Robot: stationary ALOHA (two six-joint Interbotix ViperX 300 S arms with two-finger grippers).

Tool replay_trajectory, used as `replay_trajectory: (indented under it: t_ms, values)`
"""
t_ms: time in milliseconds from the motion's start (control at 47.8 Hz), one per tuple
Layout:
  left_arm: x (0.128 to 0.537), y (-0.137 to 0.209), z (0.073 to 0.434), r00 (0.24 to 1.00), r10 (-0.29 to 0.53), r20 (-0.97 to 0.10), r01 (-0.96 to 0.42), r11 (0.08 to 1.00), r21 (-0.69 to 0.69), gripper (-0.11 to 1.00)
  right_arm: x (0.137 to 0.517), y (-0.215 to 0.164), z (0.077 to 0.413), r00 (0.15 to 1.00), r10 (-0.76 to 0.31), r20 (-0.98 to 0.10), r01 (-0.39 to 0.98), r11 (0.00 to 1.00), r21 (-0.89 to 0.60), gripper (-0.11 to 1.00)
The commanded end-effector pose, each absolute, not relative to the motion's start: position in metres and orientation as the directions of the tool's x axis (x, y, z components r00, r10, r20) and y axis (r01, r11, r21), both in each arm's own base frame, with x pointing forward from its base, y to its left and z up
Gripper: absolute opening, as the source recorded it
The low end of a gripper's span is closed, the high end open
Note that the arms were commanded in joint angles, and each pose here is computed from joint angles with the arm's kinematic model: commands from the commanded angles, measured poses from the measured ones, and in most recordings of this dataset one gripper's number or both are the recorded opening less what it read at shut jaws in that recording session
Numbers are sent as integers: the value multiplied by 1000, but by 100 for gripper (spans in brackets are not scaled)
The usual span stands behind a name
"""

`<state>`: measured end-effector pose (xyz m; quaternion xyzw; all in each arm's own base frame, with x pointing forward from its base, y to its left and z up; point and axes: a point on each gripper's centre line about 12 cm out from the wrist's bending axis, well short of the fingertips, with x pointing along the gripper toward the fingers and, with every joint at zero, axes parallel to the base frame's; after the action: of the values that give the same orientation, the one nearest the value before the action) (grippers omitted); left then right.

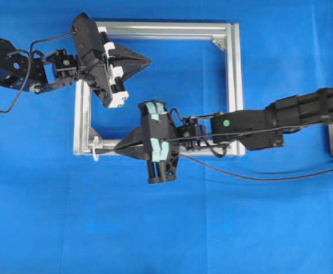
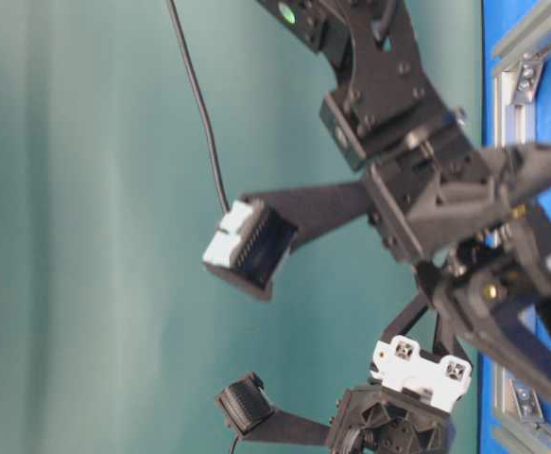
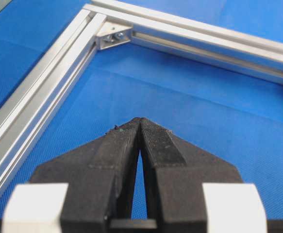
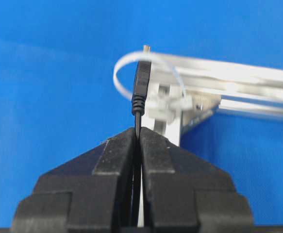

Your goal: Insert the wire through the string loop located on the left side.

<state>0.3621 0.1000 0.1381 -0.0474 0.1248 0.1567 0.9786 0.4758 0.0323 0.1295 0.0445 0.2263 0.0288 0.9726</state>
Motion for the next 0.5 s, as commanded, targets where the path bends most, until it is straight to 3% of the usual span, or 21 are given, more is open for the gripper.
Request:
replay_trajectory:
  t_ms: [0,481]
  values:
    - [364,99,153,932,293,-216,-311,949,-57,0,487,33,146,917,78,-392,-43,994,98,0]
    - [364,94,155,936,283,-212,-301,952,-57,0,508,33,141,912,73,-404,-37,995,97,0]
